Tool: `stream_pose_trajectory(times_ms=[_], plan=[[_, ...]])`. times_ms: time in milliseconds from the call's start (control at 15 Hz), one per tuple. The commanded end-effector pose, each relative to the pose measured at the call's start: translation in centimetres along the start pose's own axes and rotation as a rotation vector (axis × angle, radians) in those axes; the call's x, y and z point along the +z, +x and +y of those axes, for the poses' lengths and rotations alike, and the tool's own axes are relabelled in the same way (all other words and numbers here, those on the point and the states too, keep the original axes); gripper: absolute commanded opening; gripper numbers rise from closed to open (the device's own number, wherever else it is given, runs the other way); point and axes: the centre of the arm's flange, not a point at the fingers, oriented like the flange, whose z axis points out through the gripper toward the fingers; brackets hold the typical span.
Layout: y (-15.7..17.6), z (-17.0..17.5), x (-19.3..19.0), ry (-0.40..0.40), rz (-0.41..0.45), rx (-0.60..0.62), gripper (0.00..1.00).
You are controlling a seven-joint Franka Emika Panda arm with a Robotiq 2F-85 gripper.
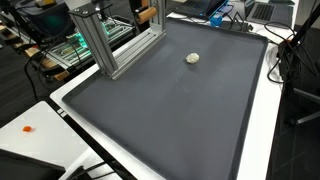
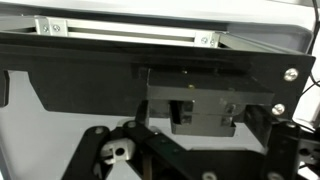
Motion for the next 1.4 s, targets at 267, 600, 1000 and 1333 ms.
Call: stream_pose_trajectory(times_ms=[267,600,1000,1333], plan=[[-0.31,-0.16,0.91,0.022,-0.013,0.044,0.93],[-0.27,-0.25,1.02,0.024,-0.017,0.046,0.77],[-0.25,-0.30,1.09,0.024,-0.023,0.047,0.70],[-0.25,-0.34,1.15,0.022,-0.028,0.049,0.35]])
